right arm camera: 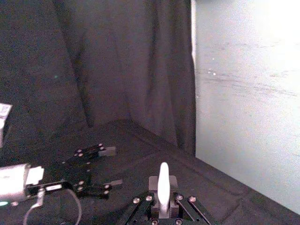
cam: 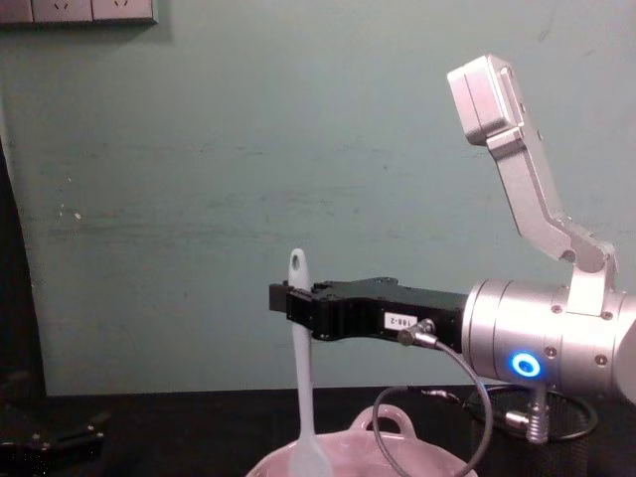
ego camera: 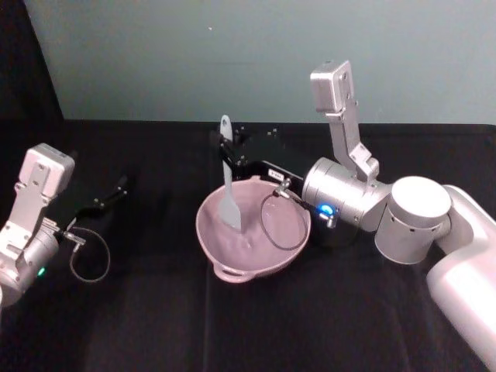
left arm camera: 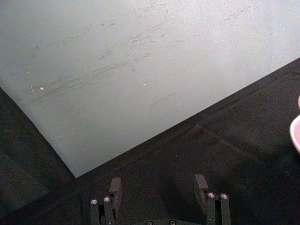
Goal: Use the one hand to pick up the spoon and stir the clear water in the bowl.
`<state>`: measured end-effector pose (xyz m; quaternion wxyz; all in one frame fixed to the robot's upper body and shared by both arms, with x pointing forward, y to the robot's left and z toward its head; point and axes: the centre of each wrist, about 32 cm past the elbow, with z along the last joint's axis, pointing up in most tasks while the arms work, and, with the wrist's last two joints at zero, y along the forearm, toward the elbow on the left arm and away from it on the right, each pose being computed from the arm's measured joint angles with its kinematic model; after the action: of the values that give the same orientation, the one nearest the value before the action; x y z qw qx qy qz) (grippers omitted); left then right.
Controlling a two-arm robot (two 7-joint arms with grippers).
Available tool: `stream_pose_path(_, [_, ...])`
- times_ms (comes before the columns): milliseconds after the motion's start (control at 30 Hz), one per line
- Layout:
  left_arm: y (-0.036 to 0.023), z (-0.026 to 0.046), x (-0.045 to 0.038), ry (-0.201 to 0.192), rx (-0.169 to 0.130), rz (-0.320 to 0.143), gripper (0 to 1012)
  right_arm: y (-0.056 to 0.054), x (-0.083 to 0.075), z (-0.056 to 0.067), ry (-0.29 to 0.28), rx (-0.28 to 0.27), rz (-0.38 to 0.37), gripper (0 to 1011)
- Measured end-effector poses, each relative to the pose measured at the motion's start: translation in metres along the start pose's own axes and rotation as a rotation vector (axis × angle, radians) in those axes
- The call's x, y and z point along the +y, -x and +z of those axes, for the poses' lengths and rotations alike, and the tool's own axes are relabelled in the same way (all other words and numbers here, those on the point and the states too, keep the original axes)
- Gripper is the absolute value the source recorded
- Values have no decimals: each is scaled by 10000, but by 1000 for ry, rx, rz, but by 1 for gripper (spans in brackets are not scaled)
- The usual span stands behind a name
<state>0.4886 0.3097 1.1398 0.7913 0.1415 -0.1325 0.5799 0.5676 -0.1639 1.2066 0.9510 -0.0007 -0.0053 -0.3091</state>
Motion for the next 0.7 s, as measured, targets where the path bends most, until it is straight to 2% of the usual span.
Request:
stream_pose_path(200, [0,0,0,0,0,0,1011,-105,-4,16,-1,1,-27,116])
stream_pose_path(300, [0,0,0,0,0,0,1011,-157,-61,32,1,-3,-49,117])
stream_pose_path(700, [0,0,0,0,0,0,1011,-146,-338,71,17,-23,-83,117])
